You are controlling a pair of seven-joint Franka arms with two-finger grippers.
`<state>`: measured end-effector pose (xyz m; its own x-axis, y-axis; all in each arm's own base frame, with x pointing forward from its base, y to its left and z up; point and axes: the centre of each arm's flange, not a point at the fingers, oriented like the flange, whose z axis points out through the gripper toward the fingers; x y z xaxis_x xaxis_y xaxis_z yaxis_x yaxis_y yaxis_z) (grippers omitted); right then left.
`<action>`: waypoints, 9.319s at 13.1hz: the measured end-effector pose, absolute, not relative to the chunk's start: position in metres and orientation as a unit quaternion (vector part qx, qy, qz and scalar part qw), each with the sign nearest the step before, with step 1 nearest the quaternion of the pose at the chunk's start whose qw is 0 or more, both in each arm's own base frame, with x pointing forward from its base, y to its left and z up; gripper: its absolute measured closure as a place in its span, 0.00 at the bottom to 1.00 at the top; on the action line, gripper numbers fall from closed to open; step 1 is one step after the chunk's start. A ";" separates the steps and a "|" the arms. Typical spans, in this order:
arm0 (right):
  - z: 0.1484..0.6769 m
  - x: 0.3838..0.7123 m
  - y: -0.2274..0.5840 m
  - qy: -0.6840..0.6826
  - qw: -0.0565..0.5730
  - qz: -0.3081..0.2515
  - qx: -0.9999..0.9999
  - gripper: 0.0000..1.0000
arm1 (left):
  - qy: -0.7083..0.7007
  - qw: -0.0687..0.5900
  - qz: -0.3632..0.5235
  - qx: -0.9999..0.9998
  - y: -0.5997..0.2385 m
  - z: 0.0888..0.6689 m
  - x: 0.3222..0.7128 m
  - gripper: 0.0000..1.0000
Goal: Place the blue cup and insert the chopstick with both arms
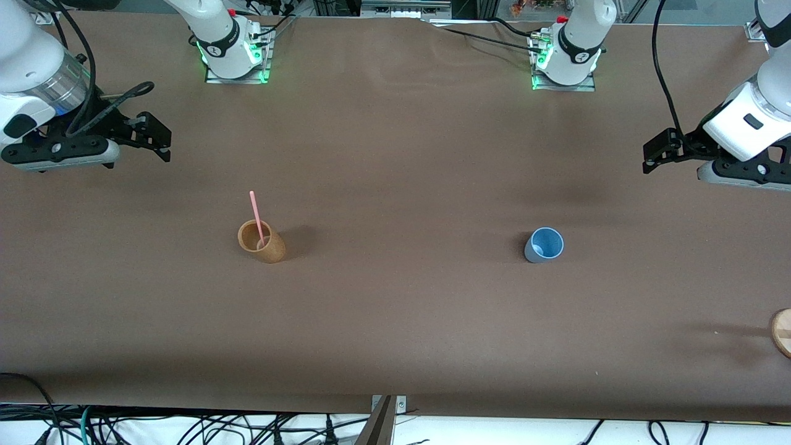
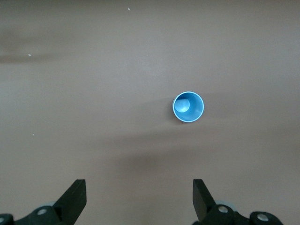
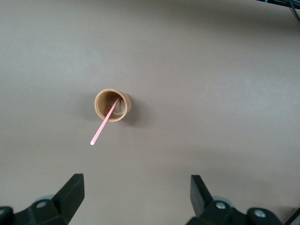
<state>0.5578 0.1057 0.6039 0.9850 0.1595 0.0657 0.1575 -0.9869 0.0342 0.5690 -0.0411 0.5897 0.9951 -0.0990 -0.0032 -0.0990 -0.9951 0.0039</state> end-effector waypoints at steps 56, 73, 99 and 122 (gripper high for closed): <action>0.515 0.568 0.149 0.096 -0.014 -0.033 0.995 0.00 | -0.071 0.023 -0.039 0.996 -0.082 0.361 0.648 0.00; 0.313 0.624 0.185 -0.051 -0.017 -0.112 0.992 0.01 | -0.106 0.038 -0.018 0.993 -0.135 0.233 0.612 0.89; 0.367 0.610 0.185 -0.040 -0.018 -0.116 0.992 0.92 | 0.023 0.026 -0.059 0.998 -0.386 0.443 0.506 0.00; 0.404 0.506 0.466 -0.247 -0.095 -0.201 0.943 0.92 | -0.047 0.006 0.000 0.999 -0.047 0.580 0.529 0.00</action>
